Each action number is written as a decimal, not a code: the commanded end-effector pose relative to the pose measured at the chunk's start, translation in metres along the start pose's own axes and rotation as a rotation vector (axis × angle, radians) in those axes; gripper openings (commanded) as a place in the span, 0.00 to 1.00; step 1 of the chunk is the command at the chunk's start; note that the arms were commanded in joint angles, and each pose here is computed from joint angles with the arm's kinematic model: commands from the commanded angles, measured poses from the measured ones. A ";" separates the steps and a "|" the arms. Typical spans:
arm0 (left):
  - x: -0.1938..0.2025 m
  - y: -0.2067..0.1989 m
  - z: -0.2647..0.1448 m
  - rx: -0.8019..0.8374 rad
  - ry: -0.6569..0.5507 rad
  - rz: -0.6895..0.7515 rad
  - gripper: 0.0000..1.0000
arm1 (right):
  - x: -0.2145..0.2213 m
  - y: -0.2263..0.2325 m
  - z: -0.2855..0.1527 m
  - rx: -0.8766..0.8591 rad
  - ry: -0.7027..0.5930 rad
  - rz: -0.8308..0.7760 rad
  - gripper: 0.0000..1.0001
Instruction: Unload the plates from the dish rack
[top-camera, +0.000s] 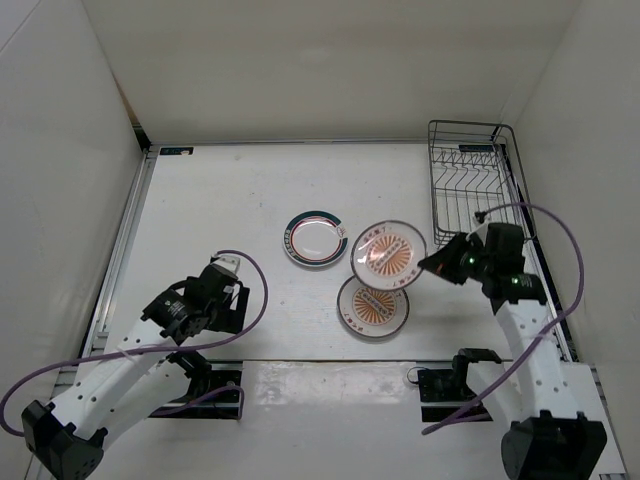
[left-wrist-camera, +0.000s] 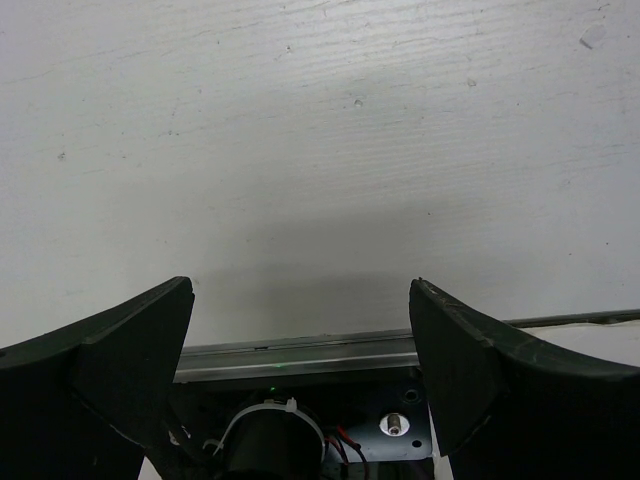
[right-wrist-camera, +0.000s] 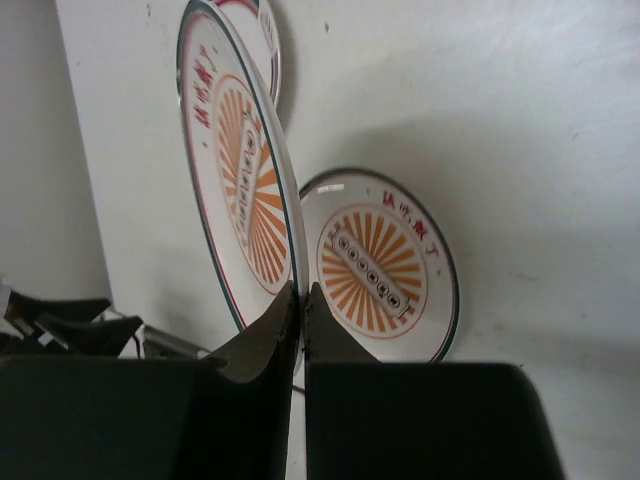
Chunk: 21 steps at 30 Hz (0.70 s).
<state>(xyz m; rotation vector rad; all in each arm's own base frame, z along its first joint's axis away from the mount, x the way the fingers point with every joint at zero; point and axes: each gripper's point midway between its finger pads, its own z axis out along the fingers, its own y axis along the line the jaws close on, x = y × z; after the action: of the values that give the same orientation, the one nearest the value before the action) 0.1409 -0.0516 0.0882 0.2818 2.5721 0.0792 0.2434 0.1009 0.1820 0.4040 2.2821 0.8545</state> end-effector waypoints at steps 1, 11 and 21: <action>-0.002 -0.004 0.001 0.017 -0.006 0.008 1.00 | 0.056 0.000 -0.001 -0.107 0.107 0.067 0.00; 0.001 -0.004 0.004 0.010 0.020 0.015 1.00 | 0.127 -0.042 0.010 -0.076 0.222 0.147 0.00; 0.002 -0.004 0.005 0.005 0.031 0.023 1.00 | 0.149 -0.069 0.021 -0.010 0.253 0.198 0.09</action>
<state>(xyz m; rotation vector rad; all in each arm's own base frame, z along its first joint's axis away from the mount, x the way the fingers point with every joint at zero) 0.1393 -0.0522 0.0824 0.3074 2.6118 0.0993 0.1413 0.1288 0.0539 0.5586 2.5276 1.0405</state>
